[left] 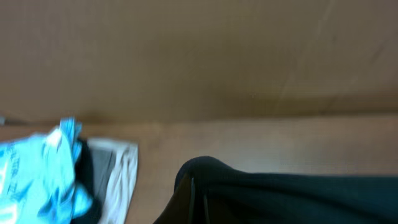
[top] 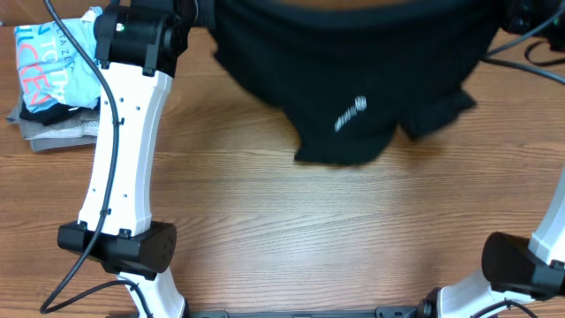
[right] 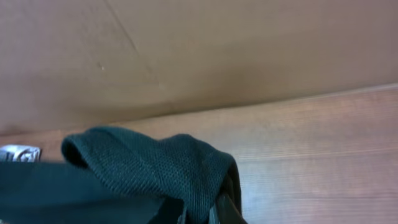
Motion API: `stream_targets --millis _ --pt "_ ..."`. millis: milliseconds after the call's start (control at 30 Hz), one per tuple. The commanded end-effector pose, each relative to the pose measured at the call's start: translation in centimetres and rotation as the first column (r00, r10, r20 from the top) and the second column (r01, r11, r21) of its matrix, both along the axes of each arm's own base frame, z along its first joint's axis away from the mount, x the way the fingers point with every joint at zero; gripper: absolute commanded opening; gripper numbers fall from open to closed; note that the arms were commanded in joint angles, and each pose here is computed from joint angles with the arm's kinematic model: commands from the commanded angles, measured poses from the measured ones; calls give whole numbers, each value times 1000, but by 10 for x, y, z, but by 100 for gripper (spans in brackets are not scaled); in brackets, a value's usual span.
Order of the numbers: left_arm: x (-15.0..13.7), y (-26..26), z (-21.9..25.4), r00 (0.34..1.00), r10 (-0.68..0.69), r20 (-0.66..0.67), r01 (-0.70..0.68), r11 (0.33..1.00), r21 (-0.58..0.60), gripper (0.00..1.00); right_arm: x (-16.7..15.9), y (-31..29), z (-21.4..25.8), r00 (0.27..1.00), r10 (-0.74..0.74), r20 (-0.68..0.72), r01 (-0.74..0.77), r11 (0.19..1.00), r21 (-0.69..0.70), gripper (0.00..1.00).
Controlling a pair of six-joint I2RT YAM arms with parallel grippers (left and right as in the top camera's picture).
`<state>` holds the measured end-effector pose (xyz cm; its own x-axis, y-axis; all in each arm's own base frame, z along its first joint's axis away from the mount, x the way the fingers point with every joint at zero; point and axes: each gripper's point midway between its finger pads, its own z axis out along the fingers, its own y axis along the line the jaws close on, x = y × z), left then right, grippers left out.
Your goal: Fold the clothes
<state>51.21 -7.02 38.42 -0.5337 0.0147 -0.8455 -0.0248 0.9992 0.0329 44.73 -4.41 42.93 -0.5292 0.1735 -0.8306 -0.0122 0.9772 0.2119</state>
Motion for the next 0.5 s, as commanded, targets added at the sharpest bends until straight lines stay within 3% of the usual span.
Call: stream_targets --millis 0,100,267,367,467 --pt "0 8 47 990 22 143 -19 1000 -17 4 -10 2 39 993 -2 117 6 999 -36 4" --pt "-5 9 40 994 19 106 -19 1000 -9 4 -15 3 35 996 3 93 1 999 -38 4" --pt "-30 18 -36 978 32 -204 -20 998 59 4 -28 20 -24 989 39 -141 -38 999 9 4" --pt "-44 24 -87 916 50 -397 -10 995 100 4 -40 37 -66 948 79 -309 -68 997 46 4" --pt "-62 28 -137 808 72 -585 11 990 137 6 -55 53 -109 878 120 -463 -93 992 82 4"
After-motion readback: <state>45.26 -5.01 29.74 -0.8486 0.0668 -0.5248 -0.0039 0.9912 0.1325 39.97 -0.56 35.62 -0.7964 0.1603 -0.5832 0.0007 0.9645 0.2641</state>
